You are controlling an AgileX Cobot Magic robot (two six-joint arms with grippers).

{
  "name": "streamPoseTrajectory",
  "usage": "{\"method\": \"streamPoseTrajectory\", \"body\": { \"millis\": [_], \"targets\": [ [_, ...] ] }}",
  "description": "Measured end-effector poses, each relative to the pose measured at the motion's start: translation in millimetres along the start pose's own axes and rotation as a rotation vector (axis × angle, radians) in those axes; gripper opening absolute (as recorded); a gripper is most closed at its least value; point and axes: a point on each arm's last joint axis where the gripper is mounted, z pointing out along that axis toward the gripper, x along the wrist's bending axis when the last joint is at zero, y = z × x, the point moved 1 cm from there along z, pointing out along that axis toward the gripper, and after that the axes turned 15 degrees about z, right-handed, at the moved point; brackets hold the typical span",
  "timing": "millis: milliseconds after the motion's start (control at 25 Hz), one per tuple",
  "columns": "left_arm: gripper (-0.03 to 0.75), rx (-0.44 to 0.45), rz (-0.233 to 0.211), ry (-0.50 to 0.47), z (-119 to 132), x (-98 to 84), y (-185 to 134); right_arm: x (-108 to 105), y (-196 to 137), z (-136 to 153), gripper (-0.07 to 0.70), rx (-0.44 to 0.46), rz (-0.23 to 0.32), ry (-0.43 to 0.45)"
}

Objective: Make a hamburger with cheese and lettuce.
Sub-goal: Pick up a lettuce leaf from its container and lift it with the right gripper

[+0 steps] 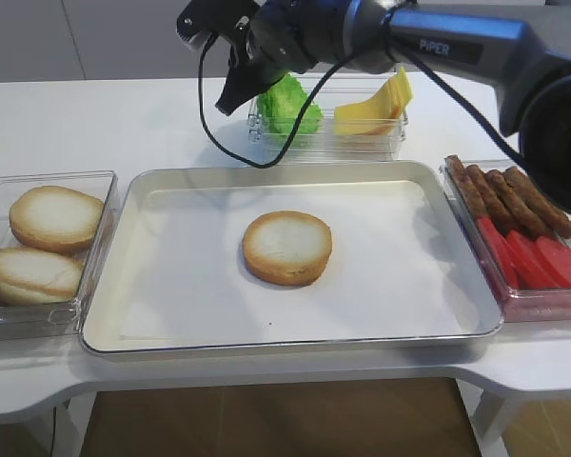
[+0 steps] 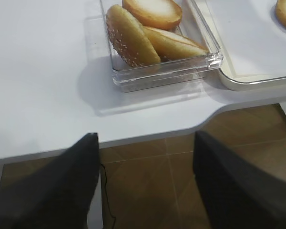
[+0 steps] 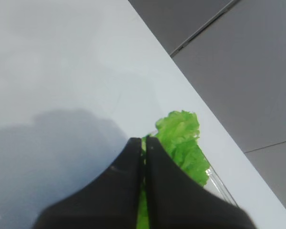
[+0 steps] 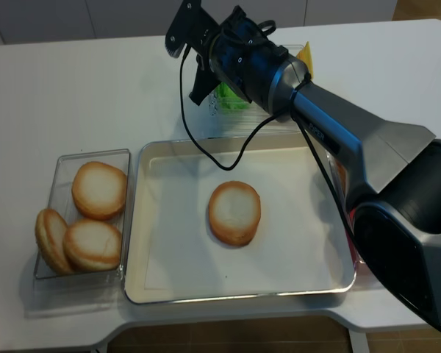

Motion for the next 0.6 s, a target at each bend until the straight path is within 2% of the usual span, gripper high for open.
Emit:
{"method": "streamPoseTrajectory", "body": {
  "millis": [600],
  "targets": [
    [0.460, 0.000, 0.000, 0.000, 0.0, 0.0, 0.0, -9.5, 14.5, -18.5, 0.002, -0.025, 0.026, -0.017]
  ]
}}
